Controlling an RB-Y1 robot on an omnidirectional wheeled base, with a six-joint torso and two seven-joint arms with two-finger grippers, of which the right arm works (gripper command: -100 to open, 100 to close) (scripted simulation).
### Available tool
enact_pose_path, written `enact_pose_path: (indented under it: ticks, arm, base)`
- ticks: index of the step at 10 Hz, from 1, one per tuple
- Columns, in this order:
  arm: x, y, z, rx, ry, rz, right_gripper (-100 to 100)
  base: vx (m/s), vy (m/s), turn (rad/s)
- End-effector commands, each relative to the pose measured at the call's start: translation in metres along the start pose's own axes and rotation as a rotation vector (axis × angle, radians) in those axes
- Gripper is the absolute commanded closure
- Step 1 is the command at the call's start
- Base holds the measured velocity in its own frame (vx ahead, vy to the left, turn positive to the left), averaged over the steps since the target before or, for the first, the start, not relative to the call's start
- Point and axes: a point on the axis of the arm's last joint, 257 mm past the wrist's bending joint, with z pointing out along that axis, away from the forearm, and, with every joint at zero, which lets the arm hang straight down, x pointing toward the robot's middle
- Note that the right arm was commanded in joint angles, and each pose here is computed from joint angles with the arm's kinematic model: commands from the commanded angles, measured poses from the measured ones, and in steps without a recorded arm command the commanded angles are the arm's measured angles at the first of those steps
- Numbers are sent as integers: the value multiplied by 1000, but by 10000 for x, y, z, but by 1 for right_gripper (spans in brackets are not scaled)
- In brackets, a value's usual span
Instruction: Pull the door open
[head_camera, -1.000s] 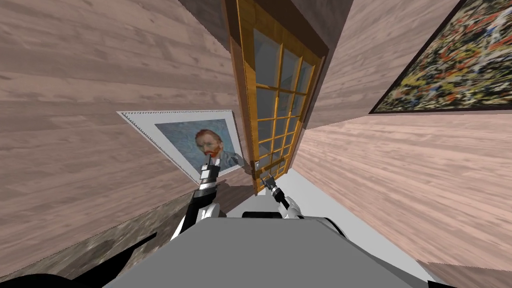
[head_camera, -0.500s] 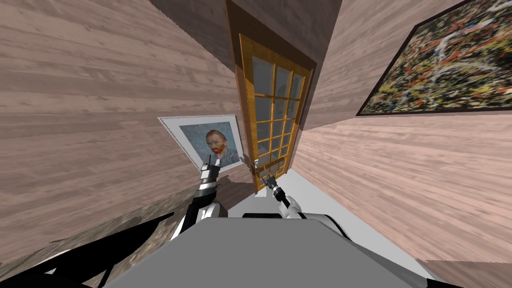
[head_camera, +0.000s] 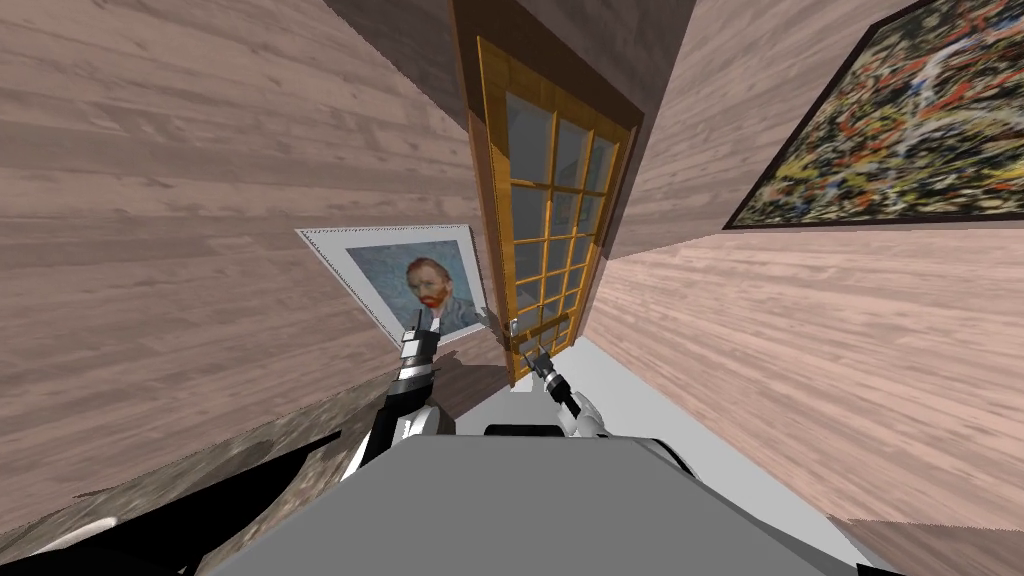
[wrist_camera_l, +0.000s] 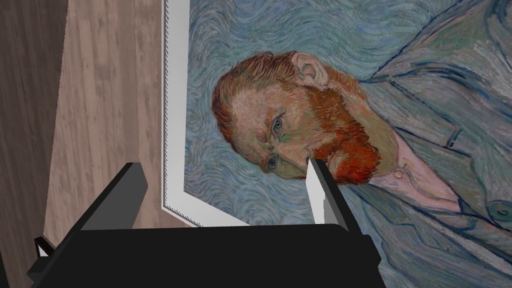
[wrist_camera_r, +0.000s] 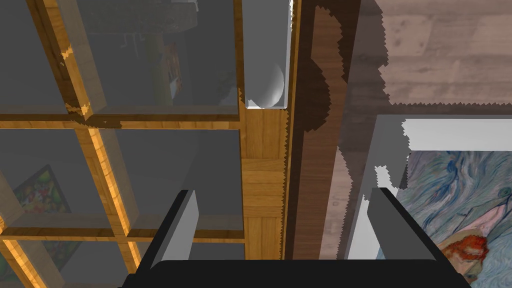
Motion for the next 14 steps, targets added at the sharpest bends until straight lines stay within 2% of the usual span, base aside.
enact_pose_path:
  ticks: [1,3,6,8,11,14]
  arm:
    - [78,20,-40,-2,20,12,-100]
    - [120,-170,-148,35,30,-7,-100]
    - [184,-241,-221,52,47,-8,-100]
    - [218,-408,-316,87,56,-21,-100]
    - [244,-472,-365,102,63,-24,-100]
    - [348,-742,-596,171,94,-36,-100]
  base:
    - [0,0,0]
    - [-88,-11,234]
    - [-68,7,92]
    - [-31,20,209]
    - [-12,9,83]
    - [-5,23,297]
